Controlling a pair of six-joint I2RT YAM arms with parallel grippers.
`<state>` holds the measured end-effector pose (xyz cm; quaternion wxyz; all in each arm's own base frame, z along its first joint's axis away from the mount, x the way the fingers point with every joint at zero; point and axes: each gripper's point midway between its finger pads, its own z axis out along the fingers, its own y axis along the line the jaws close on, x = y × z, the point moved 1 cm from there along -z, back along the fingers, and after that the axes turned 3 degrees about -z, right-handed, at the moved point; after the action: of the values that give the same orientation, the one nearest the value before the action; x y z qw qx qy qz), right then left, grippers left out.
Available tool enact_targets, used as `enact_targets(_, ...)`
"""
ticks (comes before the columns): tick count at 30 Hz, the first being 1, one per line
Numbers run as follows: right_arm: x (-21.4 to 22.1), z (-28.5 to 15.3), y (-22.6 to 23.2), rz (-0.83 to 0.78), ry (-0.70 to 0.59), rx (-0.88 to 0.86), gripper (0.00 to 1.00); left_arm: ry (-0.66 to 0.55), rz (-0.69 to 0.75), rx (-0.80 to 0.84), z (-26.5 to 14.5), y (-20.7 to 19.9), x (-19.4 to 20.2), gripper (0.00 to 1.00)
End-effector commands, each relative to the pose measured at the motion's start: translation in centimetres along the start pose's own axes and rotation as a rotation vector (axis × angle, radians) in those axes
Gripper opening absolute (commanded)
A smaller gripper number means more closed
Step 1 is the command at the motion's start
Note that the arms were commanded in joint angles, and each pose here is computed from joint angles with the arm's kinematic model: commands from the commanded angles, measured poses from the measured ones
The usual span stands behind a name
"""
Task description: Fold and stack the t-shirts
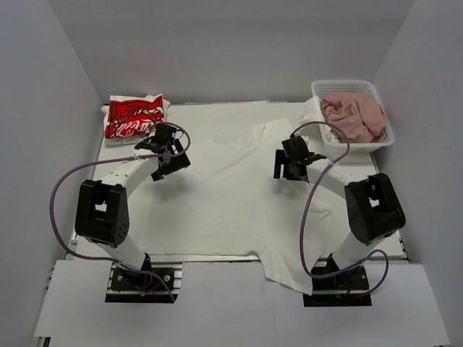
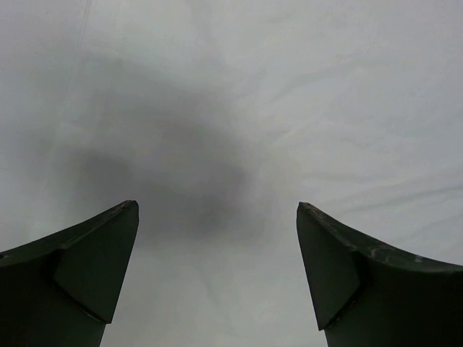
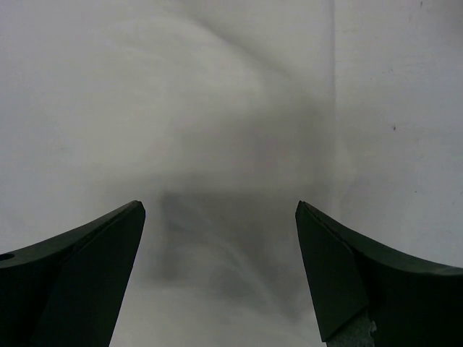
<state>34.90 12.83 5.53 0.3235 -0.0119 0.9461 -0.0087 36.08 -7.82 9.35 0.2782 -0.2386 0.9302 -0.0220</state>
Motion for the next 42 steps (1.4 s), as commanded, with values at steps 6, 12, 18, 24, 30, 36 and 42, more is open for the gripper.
enact_targets(6, -0.3, 3.2, 0.1, 0.065, 0.019, -0.039, 0.9, 0.023, 0.006, -0.063, 2.6, 1.7, 1.7, 1.0)
enact_targets(12, -0.8, 5.4, 1.4, 0.044, 0.065, -0.142, 0.9, 0.049, 0.01, -0.158, 4.9, 3.6, 2.3, 1.0)
enact_targets(18, -3.6, 4.5, 1.6, 0.031, -0.051, -0.188, 0.9, 0.073, -0.002, -0.225, 6.8, 4.4, 0.8, 1.0)
enact_targets(24, -8.5, -1.9, 0.2, 0.009, -0.225, -0.19, 0.9, 0.045, -0.016, -0.225, 7.1, 3.8, -1.7, 1.0)
enact_targets(30, -7.1, -2.4, -5.4, 0.133, -0.139, 0.042, 0.9, -0.052, -0.033, -0.233, 4.6, 4.6, -4.4, 1.0)
enact_targets(36, -5.1, 0.2, -9.0, 0.115, -0.024, 0.193, 0.9, -0.081, -0.071, -0.249, 3.1, 5.4, -5.6, 1.0)
enact_targets(42, -3.8, 2.8, -9.7, 0.155, 0.045, 0.254, 0.88, -0.14, -0.09, -0.219, 1.4, 5.1, -6.7, 1.0)
